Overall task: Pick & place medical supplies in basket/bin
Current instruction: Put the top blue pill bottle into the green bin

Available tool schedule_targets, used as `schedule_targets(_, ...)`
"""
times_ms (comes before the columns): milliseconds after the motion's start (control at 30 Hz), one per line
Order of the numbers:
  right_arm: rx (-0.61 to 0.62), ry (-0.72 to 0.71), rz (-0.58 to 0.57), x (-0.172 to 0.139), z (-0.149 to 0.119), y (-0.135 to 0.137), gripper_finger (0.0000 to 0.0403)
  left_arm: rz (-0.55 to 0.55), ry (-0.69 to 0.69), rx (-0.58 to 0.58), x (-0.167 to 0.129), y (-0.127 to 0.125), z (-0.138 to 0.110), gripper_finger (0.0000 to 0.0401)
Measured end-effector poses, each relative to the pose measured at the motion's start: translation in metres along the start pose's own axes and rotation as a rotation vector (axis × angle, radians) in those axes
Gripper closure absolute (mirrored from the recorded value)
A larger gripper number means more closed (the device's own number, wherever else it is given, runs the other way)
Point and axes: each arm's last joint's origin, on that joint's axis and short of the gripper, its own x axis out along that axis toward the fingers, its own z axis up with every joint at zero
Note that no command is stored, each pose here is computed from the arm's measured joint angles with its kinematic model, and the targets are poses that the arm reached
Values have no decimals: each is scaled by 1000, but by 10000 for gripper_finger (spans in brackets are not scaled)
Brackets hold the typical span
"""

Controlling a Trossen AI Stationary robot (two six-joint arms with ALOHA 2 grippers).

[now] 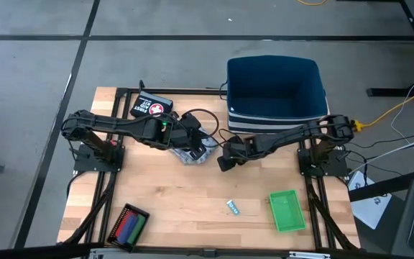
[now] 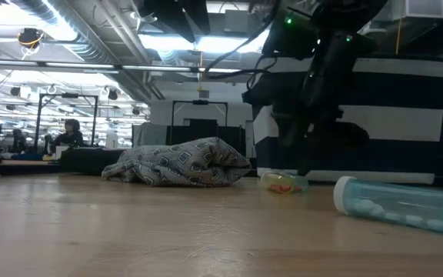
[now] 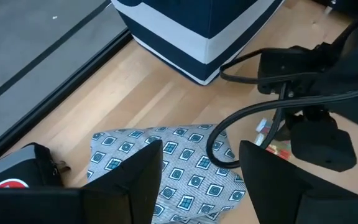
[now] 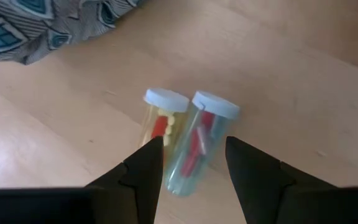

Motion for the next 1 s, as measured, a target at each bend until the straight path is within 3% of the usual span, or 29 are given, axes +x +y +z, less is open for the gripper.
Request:
schedule_targets(600, -36, 55, -33, 16, -2, -3, 228, 7, -5, -4, 0, 0, 0, 191)
schedule_targets(1000, -52, 73, -34, 16, -3, -4, 306, 10, -7, -9, 0, 0, 0, 191)
